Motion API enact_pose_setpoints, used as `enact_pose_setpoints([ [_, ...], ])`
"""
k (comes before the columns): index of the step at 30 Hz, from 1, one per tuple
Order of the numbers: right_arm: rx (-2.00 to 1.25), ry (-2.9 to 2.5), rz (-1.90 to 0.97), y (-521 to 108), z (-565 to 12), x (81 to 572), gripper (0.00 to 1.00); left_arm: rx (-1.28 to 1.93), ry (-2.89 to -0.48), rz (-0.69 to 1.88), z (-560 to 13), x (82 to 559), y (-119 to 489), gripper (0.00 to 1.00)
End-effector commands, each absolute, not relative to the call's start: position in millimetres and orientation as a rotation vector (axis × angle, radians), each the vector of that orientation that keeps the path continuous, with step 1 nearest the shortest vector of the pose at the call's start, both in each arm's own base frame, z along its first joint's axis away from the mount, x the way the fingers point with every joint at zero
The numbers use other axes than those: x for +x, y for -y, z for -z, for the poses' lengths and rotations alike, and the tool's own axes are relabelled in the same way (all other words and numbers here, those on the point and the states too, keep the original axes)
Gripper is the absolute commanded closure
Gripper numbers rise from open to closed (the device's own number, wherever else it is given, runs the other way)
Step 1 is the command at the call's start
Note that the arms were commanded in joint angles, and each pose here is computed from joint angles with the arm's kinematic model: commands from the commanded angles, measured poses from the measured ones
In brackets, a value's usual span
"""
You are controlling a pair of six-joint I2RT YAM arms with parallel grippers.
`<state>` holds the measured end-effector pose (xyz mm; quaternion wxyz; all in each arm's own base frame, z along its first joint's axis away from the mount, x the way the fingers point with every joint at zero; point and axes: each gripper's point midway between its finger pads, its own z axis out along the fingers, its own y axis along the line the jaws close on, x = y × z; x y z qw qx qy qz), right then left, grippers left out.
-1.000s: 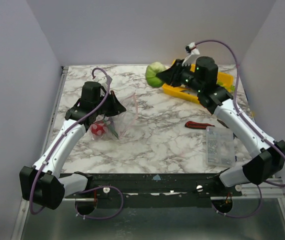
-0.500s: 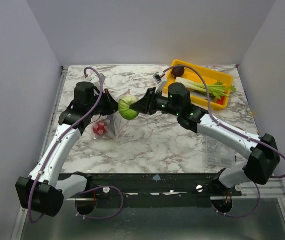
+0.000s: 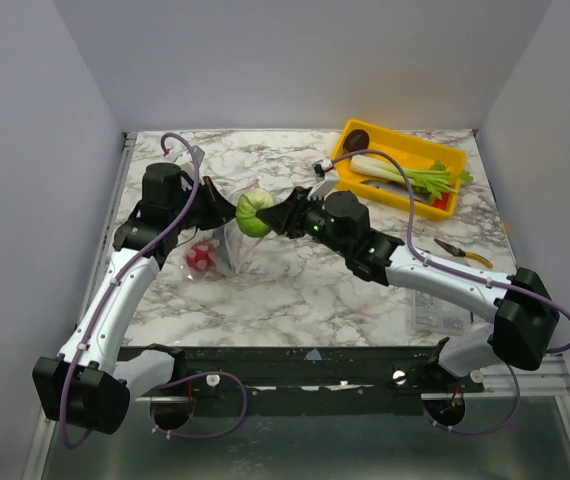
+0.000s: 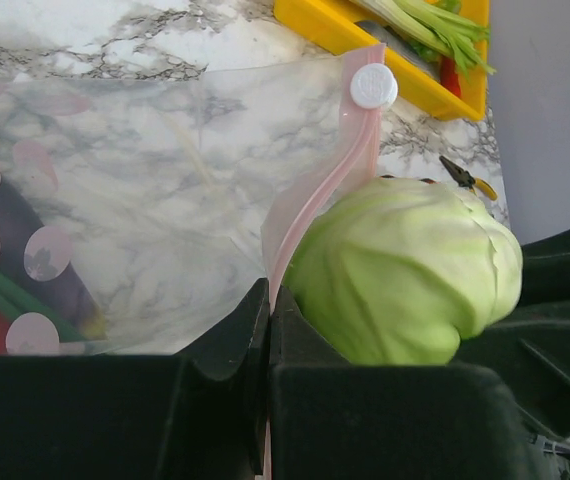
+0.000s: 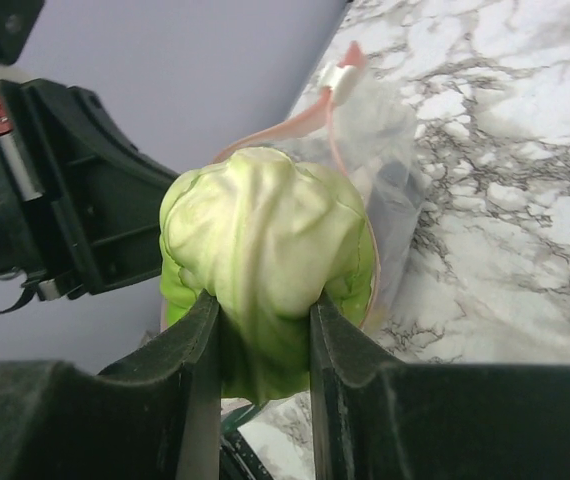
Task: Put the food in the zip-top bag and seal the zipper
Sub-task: Place the fake vegetable in the zipper food storage bag.
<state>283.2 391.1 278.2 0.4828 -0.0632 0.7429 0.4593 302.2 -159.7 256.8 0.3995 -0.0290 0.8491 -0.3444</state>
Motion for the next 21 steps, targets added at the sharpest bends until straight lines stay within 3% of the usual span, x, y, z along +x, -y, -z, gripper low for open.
enact_pose_setpoints([
  [1, 0.072, -1.793, -1.057, -373, -275, 299, 1.0, -0.032, -2.086, 0.97, -279, 297, 170, 1.0],
  [10, 0.149, -1.863, -1.01, -374, -263, 304, 0.99, -0.043, -2.056, 0.911, -288, 301, 163, 1.0],
  [16, 0.087, -1.897, -0.957, -386, -267, 300, 0.85, -0.034, -2.046, 0.979, -308, 296, 170, 1.0],
  [21, -0.078, -1.906, -0.873, -400, -272, 289, 0.84, -0.046, -2.043, 0.989, -314, 294, 172, 1.0],
])
